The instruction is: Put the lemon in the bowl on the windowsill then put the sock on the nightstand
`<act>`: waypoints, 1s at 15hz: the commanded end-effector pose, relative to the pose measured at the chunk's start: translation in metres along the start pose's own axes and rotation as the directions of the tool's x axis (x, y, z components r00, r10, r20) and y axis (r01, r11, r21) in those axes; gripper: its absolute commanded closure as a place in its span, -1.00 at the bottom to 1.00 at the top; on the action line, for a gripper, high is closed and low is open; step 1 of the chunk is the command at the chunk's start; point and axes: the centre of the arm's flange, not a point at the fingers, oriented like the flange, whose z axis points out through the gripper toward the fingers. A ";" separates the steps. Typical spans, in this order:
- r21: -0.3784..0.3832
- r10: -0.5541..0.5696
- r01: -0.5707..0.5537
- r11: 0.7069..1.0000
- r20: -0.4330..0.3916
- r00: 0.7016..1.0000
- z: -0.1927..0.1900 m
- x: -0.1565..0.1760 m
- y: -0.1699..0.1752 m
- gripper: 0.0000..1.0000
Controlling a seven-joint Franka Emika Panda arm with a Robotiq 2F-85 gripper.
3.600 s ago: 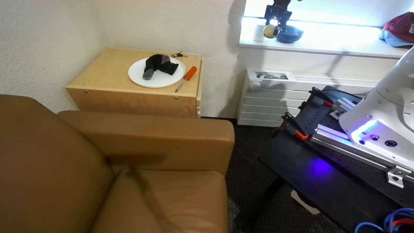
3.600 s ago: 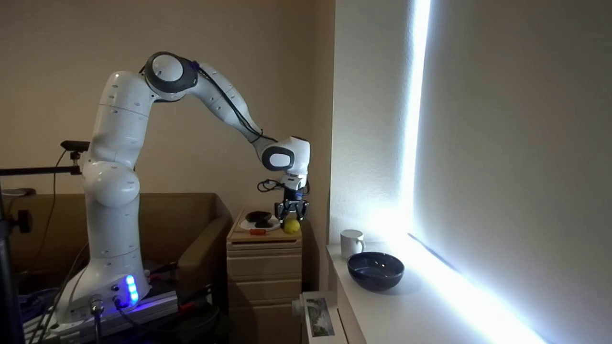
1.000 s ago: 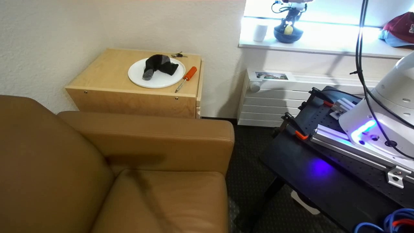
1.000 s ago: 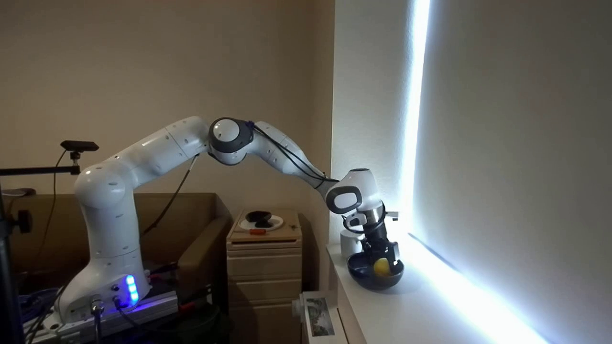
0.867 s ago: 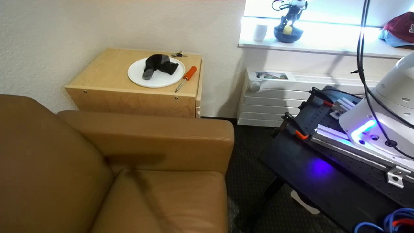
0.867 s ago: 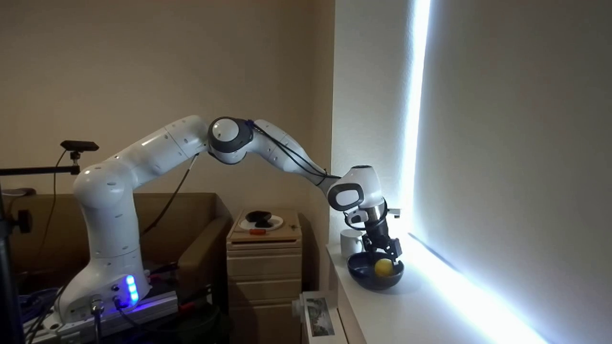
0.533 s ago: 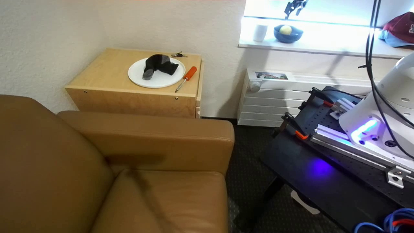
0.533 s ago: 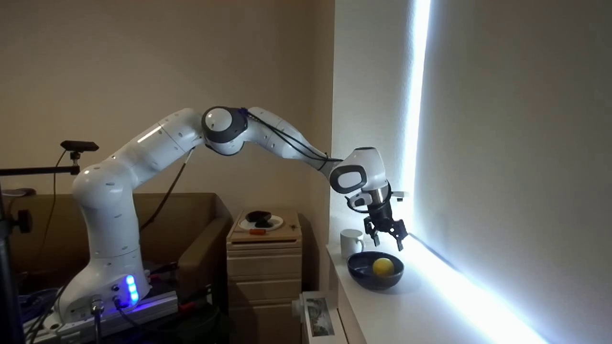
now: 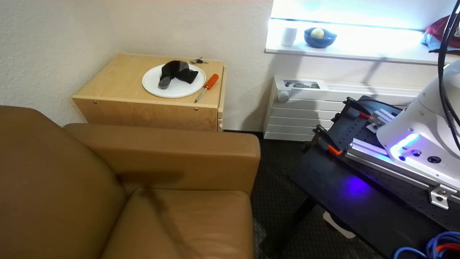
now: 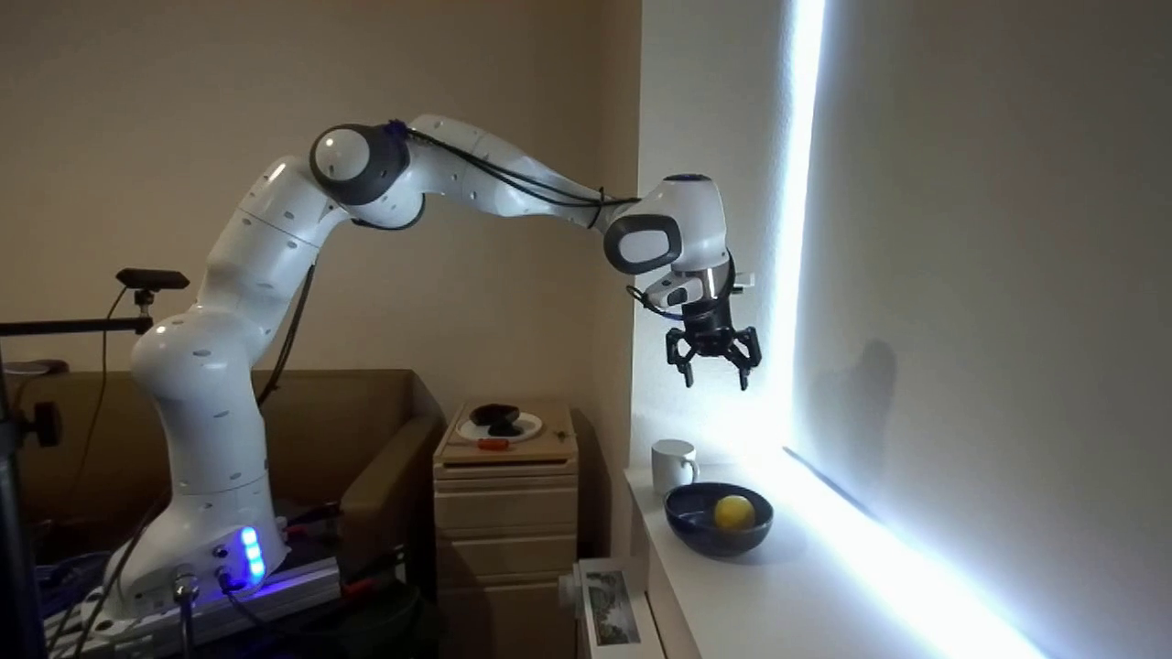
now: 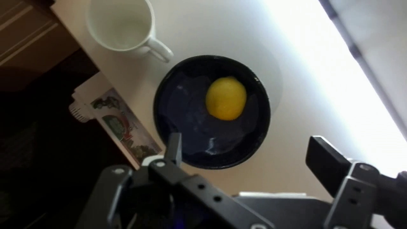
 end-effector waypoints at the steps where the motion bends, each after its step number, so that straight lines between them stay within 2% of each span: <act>1: -0.130 -0.149 0.147 0.981 -0.008 0.989 -0.011 0.020 0.080 -1.00; 3: -0.202 -0.234 0.226 0.953 -0.015 0.972 -0.005 0.020 0.119 -1.00; 6: -0.288 -0.376 0.360 0.887 0.002 0.927 0.009 0.010 0.178 -1.00; 7: -0.253 -0.298 0.285 0.924 -0.016 0.954 0.014 -0.004 0.133 -1.00; 8: -0.267 -0.311 0.296 0.917 -0.015 0.950 0.017 -0.006 0.146 -1.00; 11: -0.256 -0.301 0.287 0.923 -0.018 0.953 0.015 -0.007 0.139 -1.00; 12: -0.319 -0.335 0.309 0.896 -0.029 0.942 0.033 -0.013 0.142 -1.00; 13: -0.348 -0.387 0.348 0.871 -0.049 0.921 0.045 -0.019 0.160 -1.00; 15: -0.394 -0.480 0.426 0.814 -0.045 0.876 0.069 -0.034 0.221 -1.00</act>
